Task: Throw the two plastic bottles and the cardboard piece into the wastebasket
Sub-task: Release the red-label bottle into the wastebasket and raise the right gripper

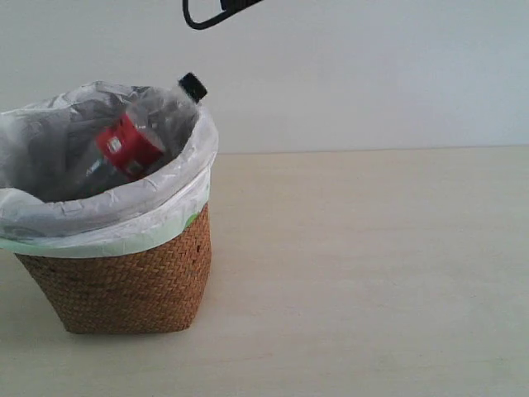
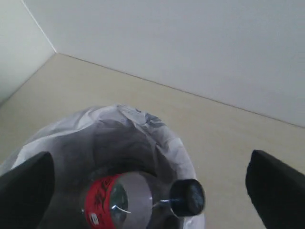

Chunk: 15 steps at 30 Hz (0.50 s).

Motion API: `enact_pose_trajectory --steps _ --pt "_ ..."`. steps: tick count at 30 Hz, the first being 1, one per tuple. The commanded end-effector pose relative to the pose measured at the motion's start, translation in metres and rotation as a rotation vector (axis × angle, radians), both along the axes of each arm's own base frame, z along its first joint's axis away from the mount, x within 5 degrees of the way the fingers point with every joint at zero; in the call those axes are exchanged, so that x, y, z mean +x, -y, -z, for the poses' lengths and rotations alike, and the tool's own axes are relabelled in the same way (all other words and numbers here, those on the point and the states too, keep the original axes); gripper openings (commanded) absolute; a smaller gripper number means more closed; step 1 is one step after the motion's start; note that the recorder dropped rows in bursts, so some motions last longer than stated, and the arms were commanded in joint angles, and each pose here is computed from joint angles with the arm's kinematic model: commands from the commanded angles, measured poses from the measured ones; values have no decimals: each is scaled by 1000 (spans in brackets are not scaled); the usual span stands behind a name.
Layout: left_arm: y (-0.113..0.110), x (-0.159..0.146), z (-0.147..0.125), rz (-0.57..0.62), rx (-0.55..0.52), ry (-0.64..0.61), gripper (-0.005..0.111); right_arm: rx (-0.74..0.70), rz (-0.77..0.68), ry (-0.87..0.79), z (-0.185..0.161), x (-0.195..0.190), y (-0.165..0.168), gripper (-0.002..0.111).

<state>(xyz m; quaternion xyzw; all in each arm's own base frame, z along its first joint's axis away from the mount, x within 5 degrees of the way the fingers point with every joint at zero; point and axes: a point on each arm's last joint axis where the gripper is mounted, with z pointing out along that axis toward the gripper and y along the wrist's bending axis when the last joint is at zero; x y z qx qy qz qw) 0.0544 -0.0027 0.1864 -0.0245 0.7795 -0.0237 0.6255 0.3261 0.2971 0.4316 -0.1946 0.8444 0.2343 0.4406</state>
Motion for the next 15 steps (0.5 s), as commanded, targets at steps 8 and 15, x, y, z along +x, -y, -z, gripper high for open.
enact_pose_trajectory --steps 8,15 --pt "0 0 1 -6 -6 2 6 -49 34 12 -25 -17 24 62" --pt "0 0 1 -6 -6 2 6 -148 -1 38 -44 -38 45 2"
